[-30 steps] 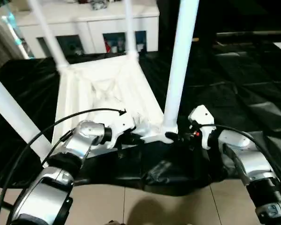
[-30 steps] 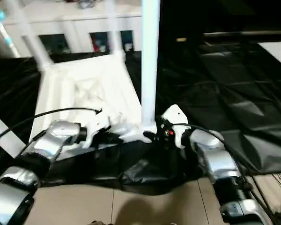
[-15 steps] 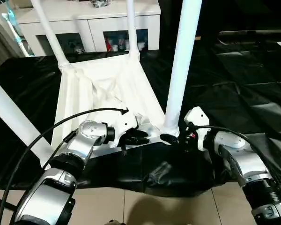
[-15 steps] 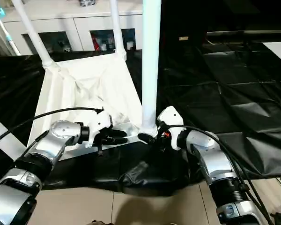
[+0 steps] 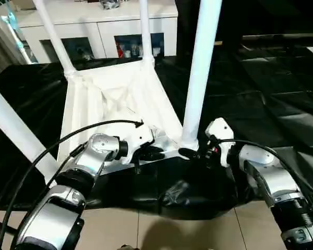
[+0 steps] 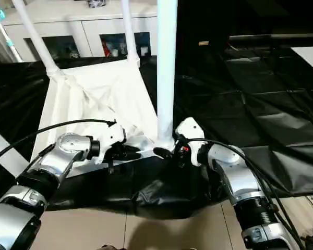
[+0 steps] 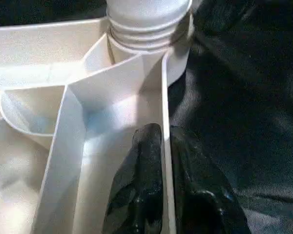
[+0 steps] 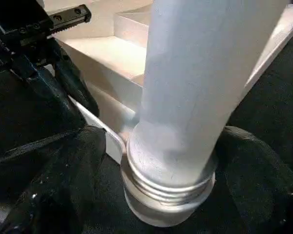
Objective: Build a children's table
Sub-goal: Rotate leg to tighten
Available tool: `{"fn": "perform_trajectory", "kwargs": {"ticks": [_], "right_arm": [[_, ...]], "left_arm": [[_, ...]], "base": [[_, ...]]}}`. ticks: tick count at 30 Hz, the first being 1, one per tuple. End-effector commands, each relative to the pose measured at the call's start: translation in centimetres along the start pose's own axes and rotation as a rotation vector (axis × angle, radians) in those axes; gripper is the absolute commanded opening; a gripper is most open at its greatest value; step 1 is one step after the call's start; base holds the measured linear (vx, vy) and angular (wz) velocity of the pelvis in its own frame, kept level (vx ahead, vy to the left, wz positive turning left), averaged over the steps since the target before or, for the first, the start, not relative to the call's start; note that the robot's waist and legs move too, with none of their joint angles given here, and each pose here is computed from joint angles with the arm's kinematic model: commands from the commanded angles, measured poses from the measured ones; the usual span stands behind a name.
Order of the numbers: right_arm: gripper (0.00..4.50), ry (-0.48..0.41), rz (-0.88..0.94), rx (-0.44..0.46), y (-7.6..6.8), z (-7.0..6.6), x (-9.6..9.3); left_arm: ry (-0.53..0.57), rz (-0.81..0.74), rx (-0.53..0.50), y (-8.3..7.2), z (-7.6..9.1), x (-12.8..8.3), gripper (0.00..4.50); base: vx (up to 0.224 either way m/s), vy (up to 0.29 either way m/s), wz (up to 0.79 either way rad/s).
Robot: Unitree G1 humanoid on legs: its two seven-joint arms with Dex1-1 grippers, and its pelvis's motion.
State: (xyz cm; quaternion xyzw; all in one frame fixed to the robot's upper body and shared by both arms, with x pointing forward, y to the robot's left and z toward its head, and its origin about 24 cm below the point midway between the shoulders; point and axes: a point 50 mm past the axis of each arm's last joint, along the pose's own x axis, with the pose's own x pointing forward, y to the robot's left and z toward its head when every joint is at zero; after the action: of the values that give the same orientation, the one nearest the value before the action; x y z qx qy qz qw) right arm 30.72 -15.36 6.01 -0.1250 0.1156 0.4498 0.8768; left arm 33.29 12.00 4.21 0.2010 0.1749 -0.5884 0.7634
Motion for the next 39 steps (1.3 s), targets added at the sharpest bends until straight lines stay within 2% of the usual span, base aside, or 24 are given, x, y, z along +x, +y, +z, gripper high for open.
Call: {"fn": "perform_trajectory", "kwargs": {"ticks": [1,5,9,14,15,19,20,26,39], "right_arm": [[3.8,-0.006,-0.008,-0.02,-0.3,0.4,0.1],[3.8,-0.013,-0.002,-0.014,-0.2,0.5,0.2],[3.8,0.026,0.001,-0.024,0.0,0.0,0.6],[3.8,-0.006,-0.016,0.006,0.0,0.1,1.0],[3.5,-0.01,-0.018,0.011,0.0,0.2,1.1],[3.31,-0.023,-0.011,0.017,0.1,0.2,1.1],[3.06,-0.029,-0.004,0.019,0.1,0.3,1.1],[2.57,-0.021,-0.003,0.027,0.1,-0.1,1.0],[2.37,-0.006,-0.023,0.049,0.5,-0.5,1.4]], "left_arm": [[0.044,0.003,-0.012,0.0,-0.7,-0.4,0.12],[0.023,0.021,-0.019,0.1,-0.5,-0.3,0.06],[0.015,0.012,-0.021,-0.1,-0.5,-0.1,0.06],[0.008,0.011,-0.033,-0.3,-0.6,0.1,0.06],[0.008,0.012,-0.035,-0.3,-0.6,0.1,0.0],[0.011,0.011,-0.04,-0.3,-0.7,0.1,0.0],[0.011,0.011,-0.039,-0.4,-0.7,0.1,0.0],[0.01,0.013,-0.042,-0.3,-0.7,0.1,0.0],[0.008,0.031,-0.058,-0.2,-0.7,0.1,0.0]], "base": [[0.0,0.0,0.0],[0.0,0.0,0.0],[0.0,0.0,0.0],[0.0,0.0,0.0],[0.0,0.0,0.0],[0.0,0.0,0.0],[0.0,0.0,0.0],[0.0,0.0,0.0],[0.0,0.0,0.0]]}}
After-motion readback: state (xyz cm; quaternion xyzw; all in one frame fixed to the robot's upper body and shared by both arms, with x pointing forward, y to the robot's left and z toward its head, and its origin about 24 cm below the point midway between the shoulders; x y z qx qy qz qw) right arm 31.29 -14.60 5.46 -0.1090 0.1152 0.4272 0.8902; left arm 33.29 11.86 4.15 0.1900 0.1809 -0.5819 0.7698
